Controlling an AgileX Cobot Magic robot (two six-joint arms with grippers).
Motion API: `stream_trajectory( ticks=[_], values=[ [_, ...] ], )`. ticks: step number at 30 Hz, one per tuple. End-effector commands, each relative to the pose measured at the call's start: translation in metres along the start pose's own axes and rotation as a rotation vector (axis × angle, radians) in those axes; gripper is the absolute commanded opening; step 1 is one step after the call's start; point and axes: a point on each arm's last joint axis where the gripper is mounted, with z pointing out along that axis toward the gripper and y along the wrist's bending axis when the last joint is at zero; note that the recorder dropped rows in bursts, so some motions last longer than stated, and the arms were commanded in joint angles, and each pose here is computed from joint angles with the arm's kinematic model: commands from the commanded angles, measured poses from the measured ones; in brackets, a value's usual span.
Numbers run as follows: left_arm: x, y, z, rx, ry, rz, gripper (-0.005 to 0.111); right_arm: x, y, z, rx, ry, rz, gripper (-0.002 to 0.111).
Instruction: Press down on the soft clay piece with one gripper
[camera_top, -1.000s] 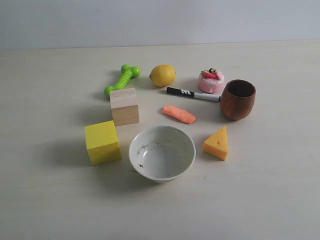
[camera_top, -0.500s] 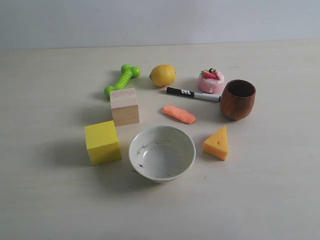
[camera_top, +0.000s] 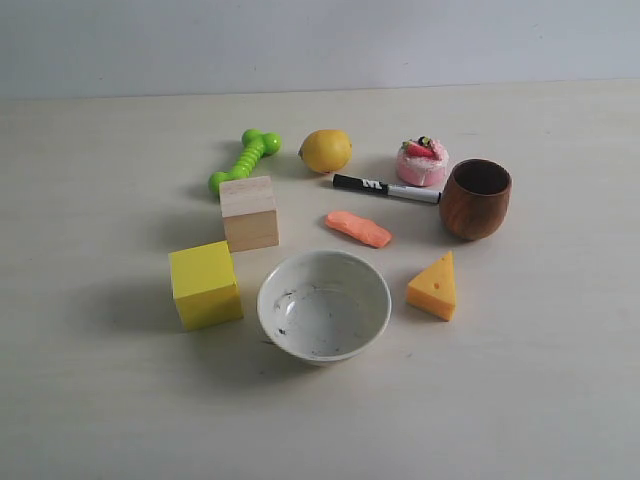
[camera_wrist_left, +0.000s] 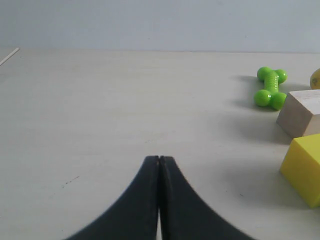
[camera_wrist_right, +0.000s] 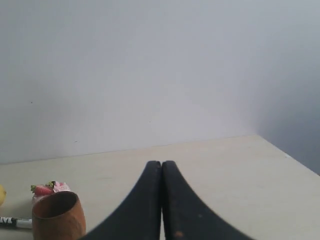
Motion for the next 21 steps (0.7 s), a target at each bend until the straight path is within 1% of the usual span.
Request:
stream_trajectory(
  ticks=[1, 6, 7, 10, 11, 13, 14, 17, 21],
  values=[
    [-0.002, 0.000, -0.001, 0.006, -0.019, -0.004, 0.000, -0.004, -0.001, -0.001, 0.004, -0.055, 0.001, 0.001],
    [-0.002, 0.000, -0.001, 0.006, -0.019, -0.004, 0.000, -0.016, -0.002, -0.002, 0.024, -0.190, 0.001, 0.001],
    [-0.002, 0.000, -0.001, 0.006, -0.019, -0.004, 0.000, -0.019, -0.003, -0.003, 0.027, -0.223, 0.035, 0.001],
    [-0.002, 0.000, -0.001, 0.006, -0.019, -0.004, 0.000, -0.030, -0.007, -0.006, 0.032, -0.365, 0.256, 0.001],
    [-0.002, 0.000, -0.001, 0.006, -0.019, -0.004, 0.000, -0.031, -0.007, -0.007, 0.030, -0.374, 0.273, 0.001],
    [-0.002, 0.000, -0.001, 0.006, -0.019, -0.004, 0.000, -0.040, -0.005, -0.007, 0.007, -0.324, 0.298, 0.001],
    [-0.002, 0.000, -0.001, 0.006, -0.019, -0.004, 0.000, -0.050, -0.001, -0.009, -0.019, -0.251, 0.295, 0.001],
    [-0.002, 0.000, -0.001, 0.006, -0.019, -0.004, 0.000, -0.068, 0.005, -0.008, -0.046, -0.124, 0.280, 0.001],
    [-0.002, 0.000, -0.001, 0.006, -0.019, -0.004, 0.000, -0.094, 0.012, 0.014, -0.068, 0.150, 0.305, 0.001]
  ],
)
